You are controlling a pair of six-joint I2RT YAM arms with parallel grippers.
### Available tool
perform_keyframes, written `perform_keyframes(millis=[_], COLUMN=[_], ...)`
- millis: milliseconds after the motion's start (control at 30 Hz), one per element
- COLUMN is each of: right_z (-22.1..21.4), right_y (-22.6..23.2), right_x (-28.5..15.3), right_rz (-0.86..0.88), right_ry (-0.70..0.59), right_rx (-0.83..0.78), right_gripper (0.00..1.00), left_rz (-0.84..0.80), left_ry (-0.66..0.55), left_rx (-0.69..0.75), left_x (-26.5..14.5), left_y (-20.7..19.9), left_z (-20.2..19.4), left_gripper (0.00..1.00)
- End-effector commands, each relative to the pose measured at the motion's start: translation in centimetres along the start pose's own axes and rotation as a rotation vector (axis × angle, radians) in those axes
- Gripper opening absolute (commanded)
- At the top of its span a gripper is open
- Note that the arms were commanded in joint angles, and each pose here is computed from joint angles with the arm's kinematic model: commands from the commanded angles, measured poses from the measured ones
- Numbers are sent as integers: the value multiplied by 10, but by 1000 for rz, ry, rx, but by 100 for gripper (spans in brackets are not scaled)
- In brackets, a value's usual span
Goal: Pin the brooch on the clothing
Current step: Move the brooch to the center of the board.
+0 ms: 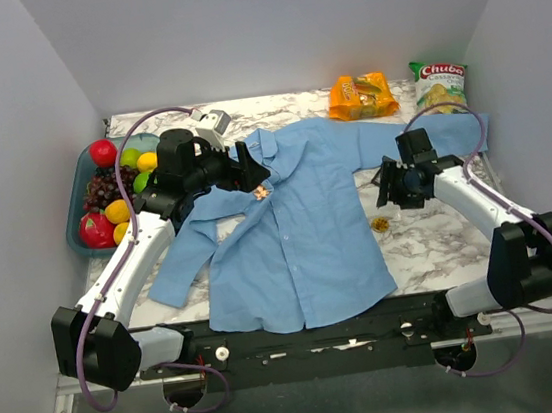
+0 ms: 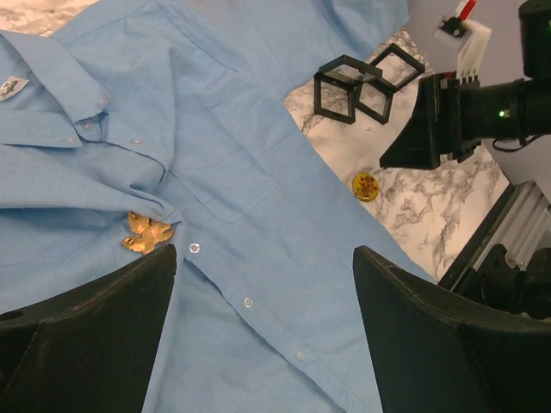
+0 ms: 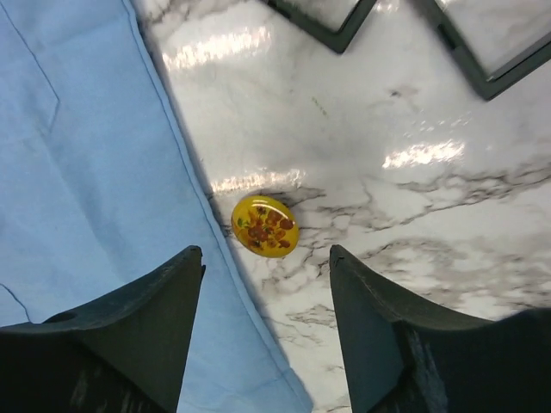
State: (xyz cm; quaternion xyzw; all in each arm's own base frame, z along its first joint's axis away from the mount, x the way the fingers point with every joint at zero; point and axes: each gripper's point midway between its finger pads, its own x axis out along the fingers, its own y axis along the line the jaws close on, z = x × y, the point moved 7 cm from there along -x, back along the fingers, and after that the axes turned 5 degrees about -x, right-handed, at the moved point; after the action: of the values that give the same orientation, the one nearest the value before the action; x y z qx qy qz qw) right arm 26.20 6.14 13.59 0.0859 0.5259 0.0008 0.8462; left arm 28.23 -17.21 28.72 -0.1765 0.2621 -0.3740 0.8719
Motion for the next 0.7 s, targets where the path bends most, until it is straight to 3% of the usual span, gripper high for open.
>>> perform_keyframes(millis=[0,333,667], right_z=[6,-19,-29], right_y=[-14,3,10], right_x=[1,27,45], right_rz=[-123,-85,-106], right_ry=[44,77,19], right_rx=[-86,-10,228], right_gripper=[68,69,69], left_rz=[-10,-10,-16], left_ry=[-1,-1,-10], left_rx=[7,4,6], left_x=[-1,-1,-2], left_y=[1,1,-1], left_z=[-1,-1,0], left_gripper=[91,91,91])
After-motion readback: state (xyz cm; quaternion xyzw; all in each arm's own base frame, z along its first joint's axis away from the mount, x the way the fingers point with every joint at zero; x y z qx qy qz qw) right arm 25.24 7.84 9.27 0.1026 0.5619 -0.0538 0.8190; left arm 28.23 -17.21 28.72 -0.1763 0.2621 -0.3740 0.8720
